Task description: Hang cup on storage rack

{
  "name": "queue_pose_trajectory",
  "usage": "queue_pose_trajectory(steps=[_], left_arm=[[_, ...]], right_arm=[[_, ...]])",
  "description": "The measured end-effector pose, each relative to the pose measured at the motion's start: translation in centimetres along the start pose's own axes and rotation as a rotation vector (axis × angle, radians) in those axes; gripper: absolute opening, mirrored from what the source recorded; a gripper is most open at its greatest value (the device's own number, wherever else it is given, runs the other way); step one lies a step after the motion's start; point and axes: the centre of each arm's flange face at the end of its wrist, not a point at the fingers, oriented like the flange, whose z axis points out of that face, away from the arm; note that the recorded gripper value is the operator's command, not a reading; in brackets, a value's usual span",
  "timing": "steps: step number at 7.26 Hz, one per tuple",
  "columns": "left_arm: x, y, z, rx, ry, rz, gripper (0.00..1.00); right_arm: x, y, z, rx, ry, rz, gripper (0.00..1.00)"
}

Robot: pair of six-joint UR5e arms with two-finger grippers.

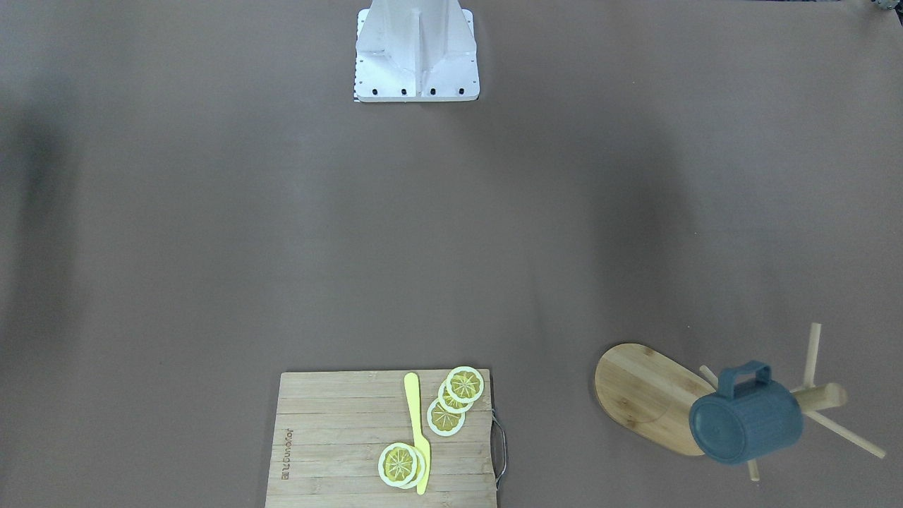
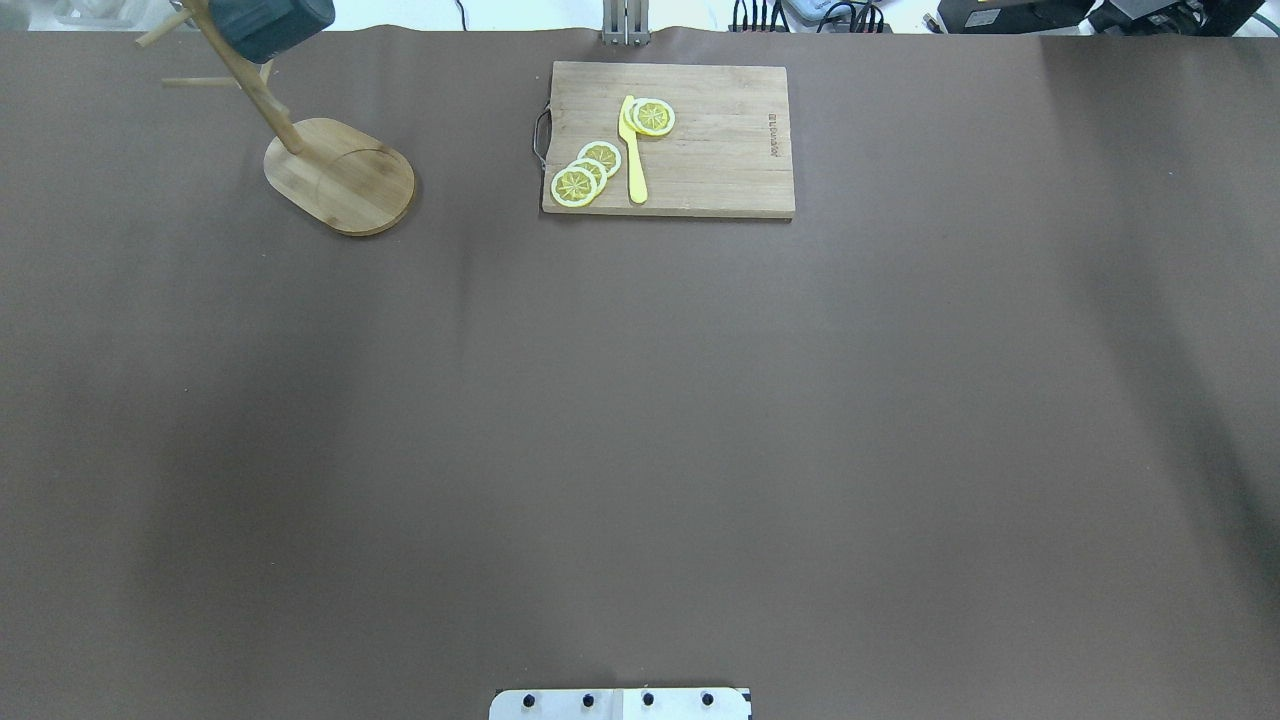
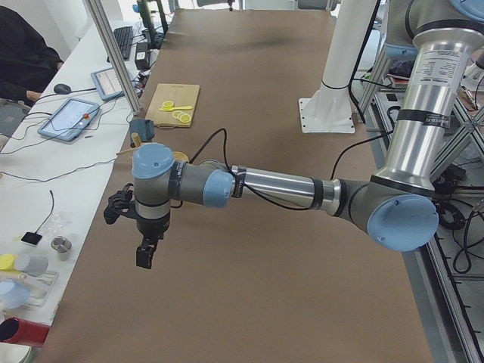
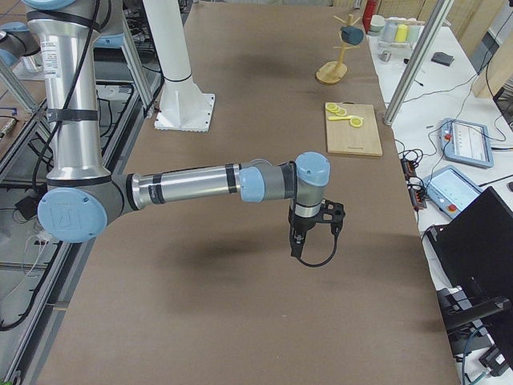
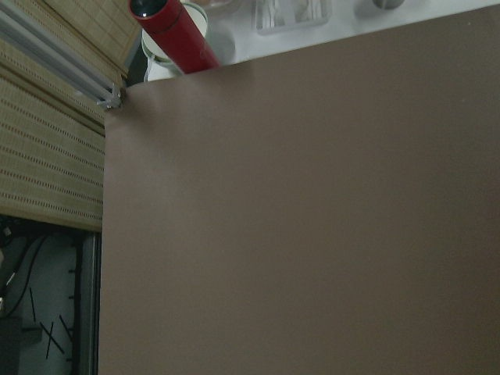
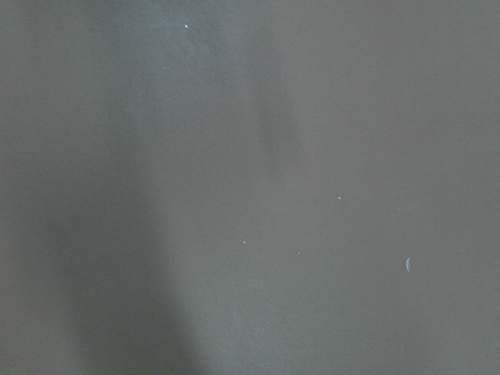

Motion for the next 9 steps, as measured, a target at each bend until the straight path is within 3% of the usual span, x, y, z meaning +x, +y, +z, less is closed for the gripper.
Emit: queue_pose_trajectory(steps=[2,5,9], left_arm=[[1.2,0.1,1.7,-0.064,0.110,-0.026,0.98],[2.3,0.4,3.4,-0.079,0.144,-0.020,0.98],[1.3,2.7,6.1,-0.095,0.143,-0.022,0.98]], right_arm=[[3.5,-0.1,2.5,0.000,-0.083,0.018,1.00],[5.6,-0.1,3.9,-0.001,-0.192,0.029,1.00],[5.2,-0.4,3.3,0.012,-0.198,0.018,1.00]])
